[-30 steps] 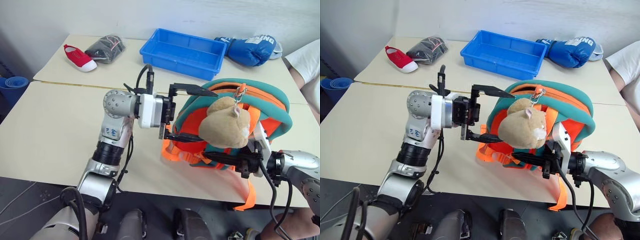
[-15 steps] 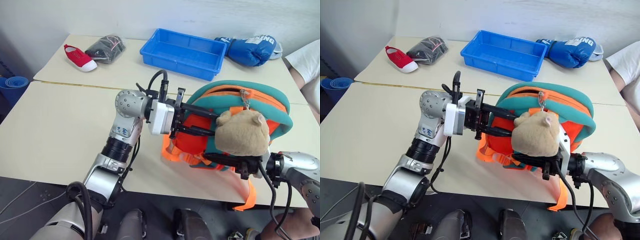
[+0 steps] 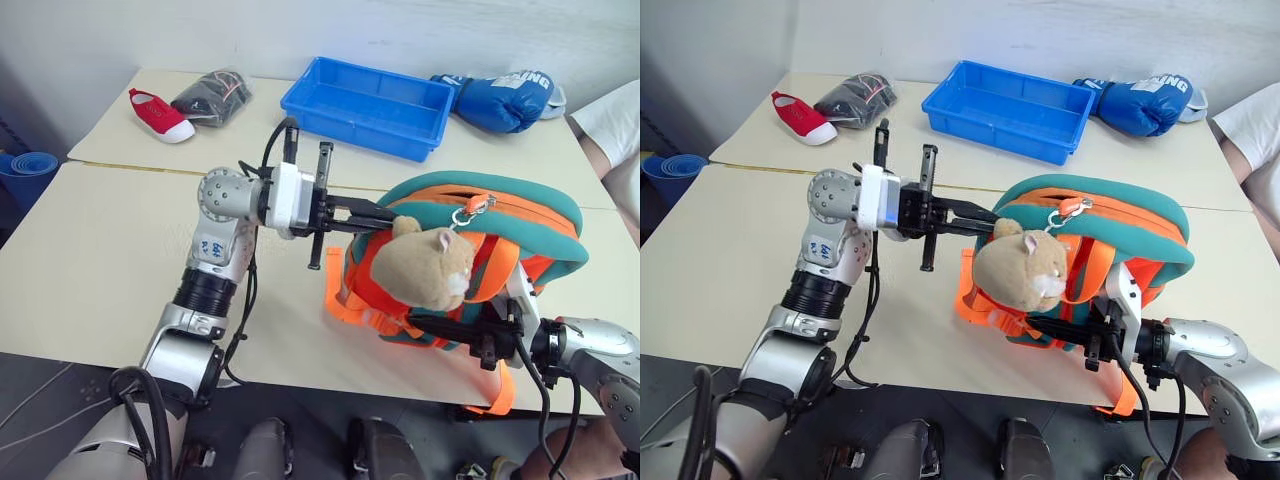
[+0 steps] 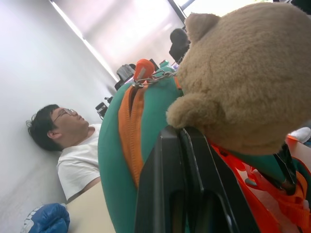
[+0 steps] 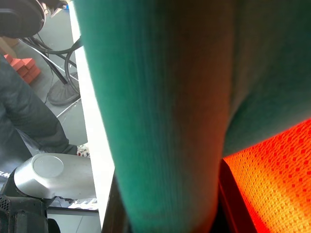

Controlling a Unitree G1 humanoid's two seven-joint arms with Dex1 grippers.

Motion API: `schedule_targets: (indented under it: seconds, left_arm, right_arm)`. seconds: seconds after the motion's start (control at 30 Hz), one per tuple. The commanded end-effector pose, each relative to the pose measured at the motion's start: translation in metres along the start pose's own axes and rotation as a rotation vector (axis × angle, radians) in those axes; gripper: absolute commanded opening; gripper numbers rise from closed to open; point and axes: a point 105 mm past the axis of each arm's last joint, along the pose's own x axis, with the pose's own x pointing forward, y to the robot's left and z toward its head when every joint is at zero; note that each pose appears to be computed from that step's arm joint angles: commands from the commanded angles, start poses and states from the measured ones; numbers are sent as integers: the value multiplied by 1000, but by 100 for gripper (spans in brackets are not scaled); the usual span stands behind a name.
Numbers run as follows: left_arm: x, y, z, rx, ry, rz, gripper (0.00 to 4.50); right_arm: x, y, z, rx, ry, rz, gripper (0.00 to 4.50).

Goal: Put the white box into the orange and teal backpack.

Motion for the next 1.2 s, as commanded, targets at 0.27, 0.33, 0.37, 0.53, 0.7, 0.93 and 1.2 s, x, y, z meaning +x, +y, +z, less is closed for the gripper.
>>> schedule_targets:
  seconds: [0.27,0.33,0.37,0.53,0.7,0.93,1.2]
  left_arm:
    - [-61,16,-25,-198,154,295,1]
    - [-71,12,-39,-241,214,323,1]
    - [-74,9,-44,-254,242,327,1]
    - [-87,-9,-70,-369,363,320,1]
    - [-95,-23,-112,-483,505,419,1]
    - [-77,-47,-134,-479,597,316,1]
    - [-92,-69,-124,-499,627,231,1]
  right_arm:
    - [0,4,0,-7,-6,-2,5]
    - [0,5,0,-6,-7,0,5]
    - [0,5,0,-6,-7,1,5]
    - [0,5,1,-10,-8,-4,5]
    - [0,5,0,-5,-18,-15,5]
    - [-2,7,-1,-2,-21,-15,5]
    - [-15,-14,12,-50,-88,-111,5]
